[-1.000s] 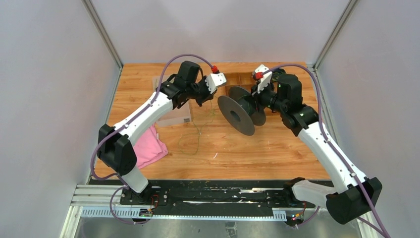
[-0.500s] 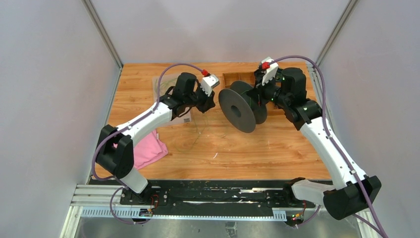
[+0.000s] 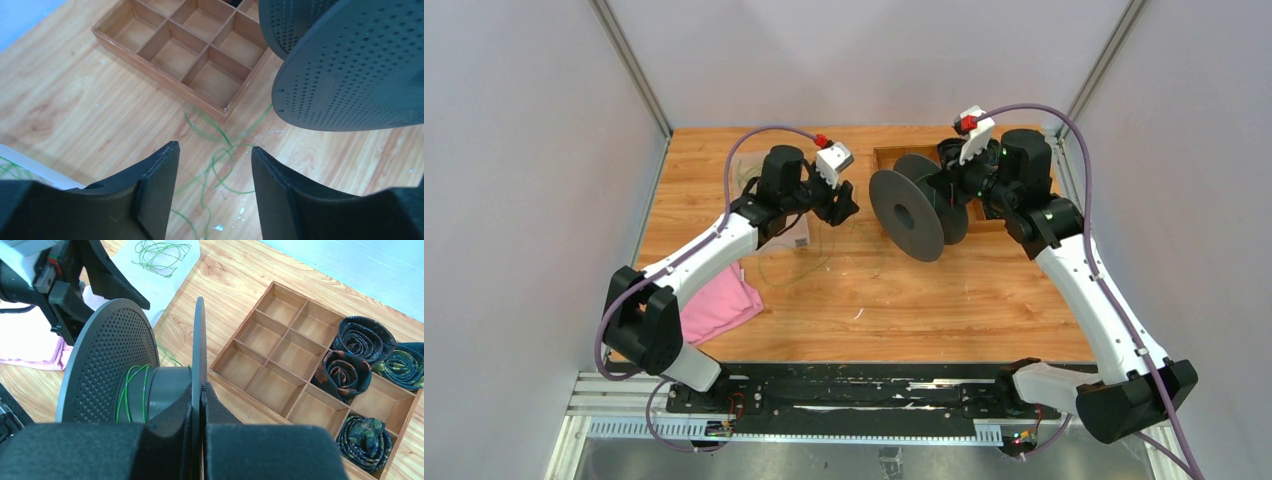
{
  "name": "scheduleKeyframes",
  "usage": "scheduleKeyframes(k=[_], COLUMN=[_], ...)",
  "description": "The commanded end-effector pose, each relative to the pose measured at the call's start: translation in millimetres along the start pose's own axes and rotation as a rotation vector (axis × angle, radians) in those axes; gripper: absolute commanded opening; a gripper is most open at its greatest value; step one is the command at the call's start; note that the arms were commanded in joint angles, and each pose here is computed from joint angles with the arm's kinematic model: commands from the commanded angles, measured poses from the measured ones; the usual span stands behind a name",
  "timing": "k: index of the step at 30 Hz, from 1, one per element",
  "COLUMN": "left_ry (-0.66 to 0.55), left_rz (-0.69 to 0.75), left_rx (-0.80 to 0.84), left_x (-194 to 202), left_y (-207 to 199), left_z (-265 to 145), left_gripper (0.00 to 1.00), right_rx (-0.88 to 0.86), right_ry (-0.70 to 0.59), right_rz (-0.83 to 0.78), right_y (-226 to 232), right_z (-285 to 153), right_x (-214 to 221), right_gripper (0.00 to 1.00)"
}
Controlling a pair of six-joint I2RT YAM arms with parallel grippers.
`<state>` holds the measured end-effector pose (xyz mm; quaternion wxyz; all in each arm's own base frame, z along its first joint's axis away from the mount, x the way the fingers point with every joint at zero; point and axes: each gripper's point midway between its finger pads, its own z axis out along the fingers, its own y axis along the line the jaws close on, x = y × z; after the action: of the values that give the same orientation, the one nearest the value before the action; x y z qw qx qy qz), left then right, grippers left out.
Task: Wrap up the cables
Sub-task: Wrap the cable around the cable reel.
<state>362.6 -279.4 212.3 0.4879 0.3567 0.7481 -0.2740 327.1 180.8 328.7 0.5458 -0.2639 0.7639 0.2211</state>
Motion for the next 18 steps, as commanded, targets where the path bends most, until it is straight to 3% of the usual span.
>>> scheduleKeyframes(k=[1,5,11,18], left_ry=[-0.035,-0.011,-0.012,-0.106], left_rz=[0.143,0.199,0.111,0.064], left_rx=[-0.002,0.001,0.069,0.136], left_x=[-14,-11,6,15], left_y=[5,9,-2,-9], left_z=[-13,-15,-6,17], left_gripper=[0.63,0.71,0.87,0.86], right_rx=[0.021,0.016,0.048,0.038], right_ry=[-0.094,-0.095,-0.1,-0.108], right_rz=[-0.016,-0.016,-0.009,0.008], right_y=[-3,-2,-6,-3], right_z=[-15,-17,-20,-26], right_x=[-35,-38,-45,-56], right_gripper=[0.01,0.01,0.01,0.01])
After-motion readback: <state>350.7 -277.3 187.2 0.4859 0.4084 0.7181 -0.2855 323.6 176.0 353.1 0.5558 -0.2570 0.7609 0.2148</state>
